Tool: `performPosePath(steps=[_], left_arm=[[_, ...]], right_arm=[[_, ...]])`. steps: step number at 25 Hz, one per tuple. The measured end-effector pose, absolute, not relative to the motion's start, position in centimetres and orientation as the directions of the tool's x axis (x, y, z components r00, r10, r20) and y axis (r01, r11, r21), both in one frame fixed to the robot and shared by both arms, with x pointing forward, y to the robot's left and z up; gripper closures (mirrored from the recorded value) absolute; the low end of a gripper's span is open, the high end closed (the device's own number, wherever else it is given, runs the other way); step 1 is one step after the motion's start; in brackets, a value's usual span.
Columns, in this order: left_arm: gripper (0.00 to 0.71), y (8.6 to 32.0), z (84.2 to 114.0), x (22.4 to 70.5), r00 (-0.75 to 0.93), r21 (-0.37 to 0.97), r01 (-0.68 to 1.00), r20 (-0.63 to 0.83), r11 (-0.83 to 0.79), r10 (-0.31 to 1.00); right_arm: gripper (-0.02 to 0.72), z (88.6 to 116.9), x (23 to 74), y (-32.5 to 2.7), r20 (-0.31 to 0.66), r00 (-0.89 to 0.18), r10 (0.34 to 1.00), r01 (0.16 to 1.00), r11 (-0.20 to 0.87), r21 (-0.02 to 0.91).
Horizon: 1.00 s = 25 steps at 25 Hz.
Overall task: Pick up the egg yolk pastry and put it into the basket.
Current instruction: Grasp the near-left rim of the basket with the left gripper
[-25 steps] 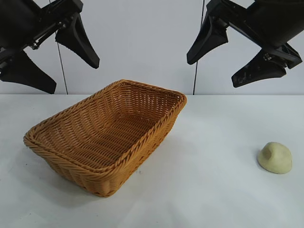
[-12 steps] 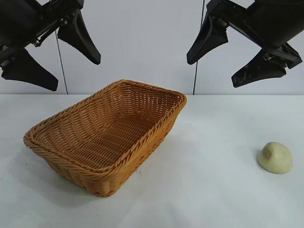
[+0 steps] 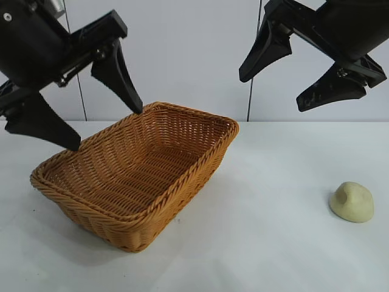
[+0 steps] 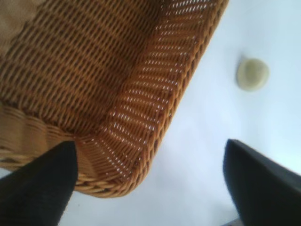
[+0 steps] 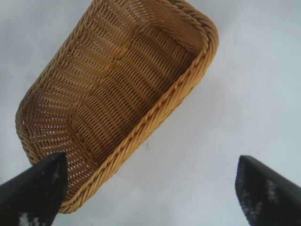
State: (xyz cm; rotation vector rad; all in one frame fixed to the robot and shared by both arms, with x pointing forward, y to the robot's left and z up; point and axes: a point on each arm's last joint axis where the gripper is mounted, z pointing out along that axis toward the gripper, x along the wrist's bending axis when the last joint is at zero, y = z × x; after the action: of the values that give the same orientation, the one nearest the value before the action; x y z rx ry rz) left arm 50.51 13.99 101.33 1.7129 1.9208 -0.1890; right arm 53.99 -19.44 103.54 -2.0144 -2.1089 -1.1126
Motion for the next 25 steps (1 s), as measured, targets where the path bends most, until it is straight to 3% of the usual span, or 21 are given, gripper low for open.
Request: performPosePath(steps=[3,7,16,25], left_arm=[[0.101,13.2,100.5,49.4,-0.089,0.221,0.954,-0.44,0.204,0.894],[0.101,13.1,100.3,49.2,-0.257,0.185,0.915,-0.416,0.358,0.873],[0.101,14.5,100.2,50.0,-0.58,0.15,0.719,-0.411,0.679,0.704],[0.101,15.4,100.1,50.0,-0.673,0.184,0.63,-0.354,0.754,0.649]], right_arm=[[0.013,103.5,54.0,-19.4,0.474,-0.167,0.865,0.879,-0.087,0.469],[0.013,103.5,54.0,-19.4,0.474,-0.167,0.865,0.879,-0.087,0.469],[0.013,103.5,54.0,-19.4,0.474,-0.167,0.865,0.879,-0.087,0.469],[0.013,103.5,54.0,-19.4,0.474,-0.167,0.865,0.879,-0.087,0.469]])
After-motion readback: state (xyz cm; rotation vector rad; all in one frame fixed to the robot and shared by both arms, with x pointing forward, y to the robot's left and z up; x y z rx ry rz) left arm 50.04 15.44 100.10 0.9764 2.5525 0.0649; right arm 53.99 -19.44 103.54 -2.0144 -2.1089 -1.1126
